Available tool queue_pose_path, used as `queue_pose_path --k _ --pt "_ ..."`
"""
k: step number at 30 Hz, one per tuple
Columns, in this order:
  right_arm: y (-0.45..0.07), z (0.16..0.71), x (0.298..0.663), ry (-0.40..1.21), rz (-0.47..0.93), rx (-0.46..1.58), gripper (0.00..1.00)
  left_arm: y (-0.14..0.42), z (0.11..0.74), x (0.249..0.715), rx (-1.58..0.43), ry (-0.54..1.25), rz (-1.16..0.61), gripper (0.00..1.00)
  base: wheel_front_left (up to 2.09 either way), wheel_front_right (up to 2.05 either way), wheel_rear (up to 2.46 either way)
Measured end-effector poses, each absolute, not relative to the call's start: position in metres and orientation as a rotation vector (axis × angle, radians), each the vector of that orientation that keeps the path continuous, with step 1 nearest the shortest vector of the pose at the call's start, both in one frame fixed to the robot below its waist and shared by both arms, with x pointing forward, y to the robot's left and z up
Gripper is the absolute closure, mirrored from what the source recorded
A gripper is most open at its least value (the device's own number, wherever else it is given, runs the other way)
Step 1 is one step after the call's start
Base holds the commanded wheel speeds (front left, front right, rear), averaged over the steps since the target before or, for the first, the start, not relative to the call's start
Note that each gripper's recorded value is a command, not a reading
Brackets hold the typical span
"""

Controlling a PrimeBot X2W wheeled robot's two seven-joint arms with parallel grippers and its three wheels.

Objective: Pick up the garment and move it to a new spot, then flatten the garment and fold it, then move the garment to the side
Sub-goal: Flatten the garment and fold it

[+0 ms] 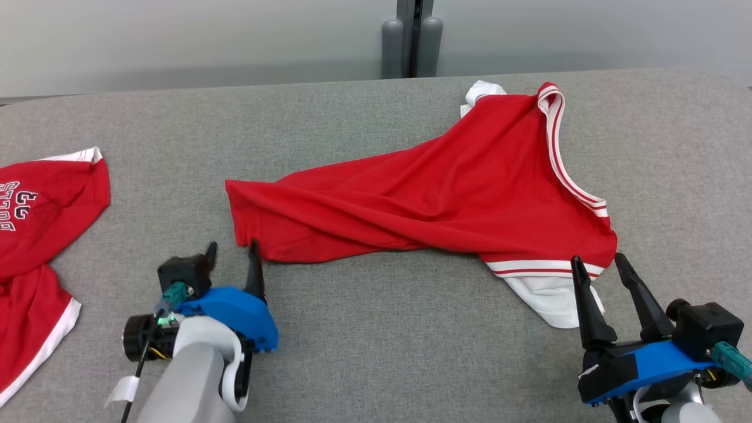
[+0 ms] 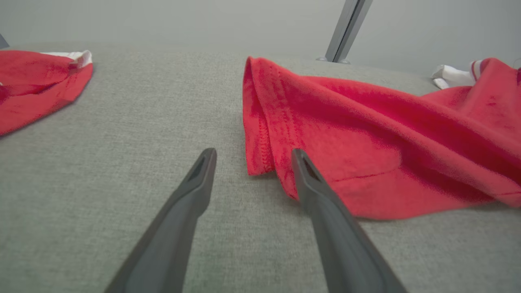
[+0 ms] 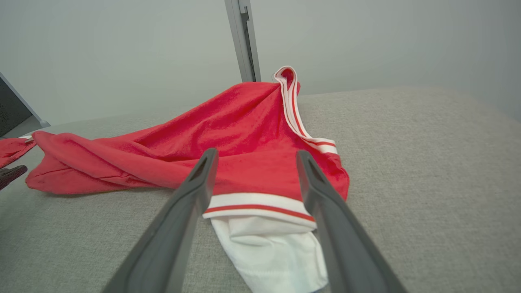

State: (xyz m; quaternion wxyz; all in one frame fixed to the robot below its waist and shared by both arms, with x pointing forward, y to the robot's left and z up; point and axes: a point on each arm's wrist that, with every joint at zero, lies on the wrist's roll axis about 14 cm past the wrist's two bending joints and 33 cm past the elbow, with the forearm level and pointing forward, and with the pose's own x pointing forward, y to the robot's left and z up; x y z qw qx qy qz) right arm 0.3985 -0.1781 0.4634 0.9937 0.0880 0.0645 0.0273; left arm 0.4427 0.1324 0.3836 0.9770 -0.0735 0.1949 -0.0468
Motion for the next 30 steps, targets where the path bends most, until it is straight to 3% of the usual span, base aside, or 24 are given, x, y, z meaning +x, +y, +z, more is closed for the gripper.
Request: queue_pose_path --k 15,18,21,30 --pt "-0.187 0.456 0.398 0.149 0.026 0.182 0.00 0.101 0.362 0.436 -0.170 0.506 -0.198 0.00 0.00 0.00 0.00" --pt "-0.189 0.455 0.397 0.152 0.020 0.183 0.00 0.095 0.363 0.437 -0.183 0.514 -0.211 0.08 0.00 0.00 0.00" --pt "-0.190 0.454 0.396 0.151 0.014 0.185 0.00 0.091 0.367 0.439 -0.195 0.511 -0.216 0.00 0.00 0.00 0.00" --pt "-0.193 0.459 0.393 0.137 0.007 0.188 0.00 0.104 0.385 0.429 -0.242 0.455 -0.122 0.00 0.00 0.00 0.00"
